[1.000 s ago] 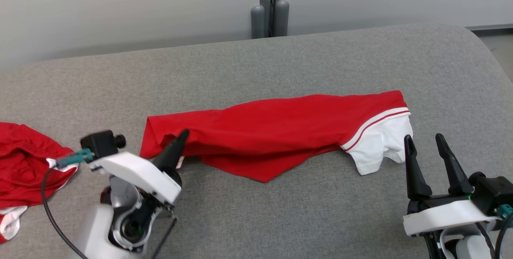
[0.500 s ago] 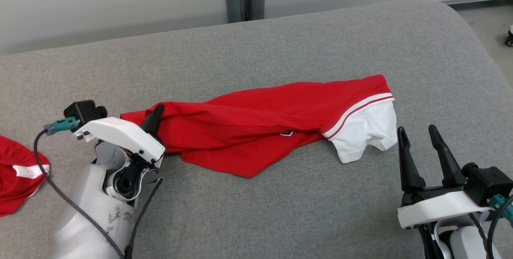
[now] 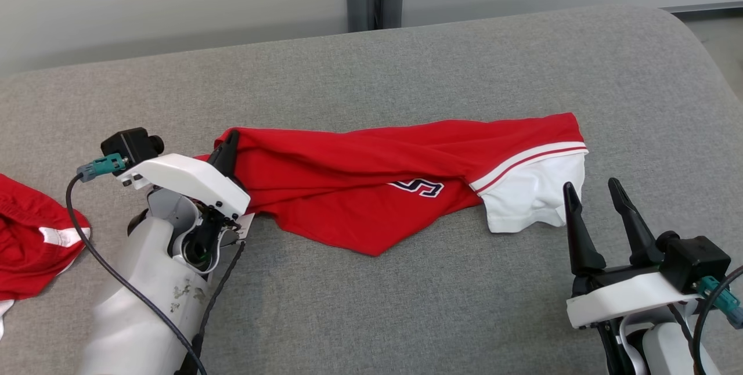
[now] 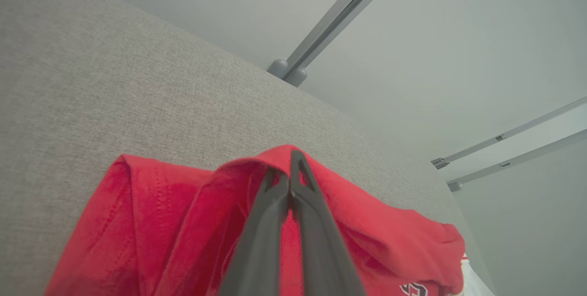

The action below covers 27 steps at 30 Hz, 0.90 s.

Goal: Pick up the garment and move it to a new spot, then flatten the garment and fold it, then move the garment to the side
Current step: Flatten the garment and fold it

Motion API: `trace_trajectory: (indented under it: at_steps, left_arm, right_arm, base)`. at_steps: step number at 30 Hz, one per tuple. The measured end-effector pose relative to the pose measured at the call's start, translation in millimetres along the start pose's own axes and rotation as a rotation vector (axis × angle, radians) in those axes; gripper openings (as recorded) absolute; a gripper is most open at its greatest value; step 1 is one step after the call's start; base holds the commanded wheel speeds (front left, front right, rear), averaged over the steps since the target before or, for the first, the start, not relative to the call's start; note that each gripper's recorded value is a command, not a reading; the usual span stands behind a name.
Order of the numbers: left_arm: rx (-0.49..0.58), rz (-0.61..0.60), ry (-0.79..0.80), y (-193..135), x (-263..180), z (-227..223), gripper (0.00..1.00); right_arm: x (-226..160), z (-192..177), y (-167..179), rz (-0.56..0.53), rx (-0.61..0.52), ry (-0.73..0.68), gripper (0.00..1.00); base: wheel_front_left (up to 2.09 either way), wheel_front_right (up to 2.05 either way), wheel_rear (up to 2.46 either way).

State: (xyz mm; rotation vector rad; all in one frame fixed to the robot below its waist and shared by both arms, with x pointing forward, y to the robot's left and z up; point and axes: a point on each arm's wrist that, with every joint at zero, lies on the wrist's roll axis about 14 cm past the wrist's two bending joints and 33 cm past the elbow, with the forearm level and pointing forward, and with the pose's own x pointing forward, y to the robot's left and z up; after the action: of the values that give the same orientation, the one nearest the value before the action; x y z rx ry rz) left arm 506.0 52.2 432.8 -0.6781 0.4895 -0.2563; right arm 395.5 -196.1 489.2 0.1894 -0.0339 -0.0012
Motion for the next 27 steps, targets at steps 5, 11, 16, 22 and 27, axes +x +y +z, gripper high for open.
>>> trace_trajectory:
  at_steps: [5, 11, 16, 22, 27]
  left_arm:
    - [-0.007, -0.021, 0.010, -7.0, -2.2, -4.3, 1.00]
    - [0.035, -0.058, -0.037, -14.4, -10.6, 5.6, 1.00]
    - [0.103, -0.039, -0.096, 2.2, -26.0, 11.5, 1.00]
    - [0.183, -0.022, -0.181, 21.9, -50.1, 17.1, 1.00]
    - [0.266, 0.001, -0.282, 32.3, -75.5, 35.3, 1.00]
  right_arm:
    - [1.2, -0.4, 2.7, 0.008, 0.001, 0.001, 1.00]
    - [2.4, 1.6, 7.4, 0.021, 0.005, -0.005, 1.00]
    - [2.2, 5.8, 9.9, 0.028, 0.008, -0.018, 1.00]
    - [-1.3, 8.2, 8.3, 0.021, 0.014, -0.026, 1.00]
    - [-3.4, 12.5, 9.9, 0.024, 0.019, -0.041, 1.00]
  base:
    - [0.00, 0.00, 0.00]
    - [0.00, 0.00, 0.00]
    - [0.00, 0.00, 0.00]
    - [0.00, 0.00, 0.00]
    - [0.00, 0.00, 0.00]
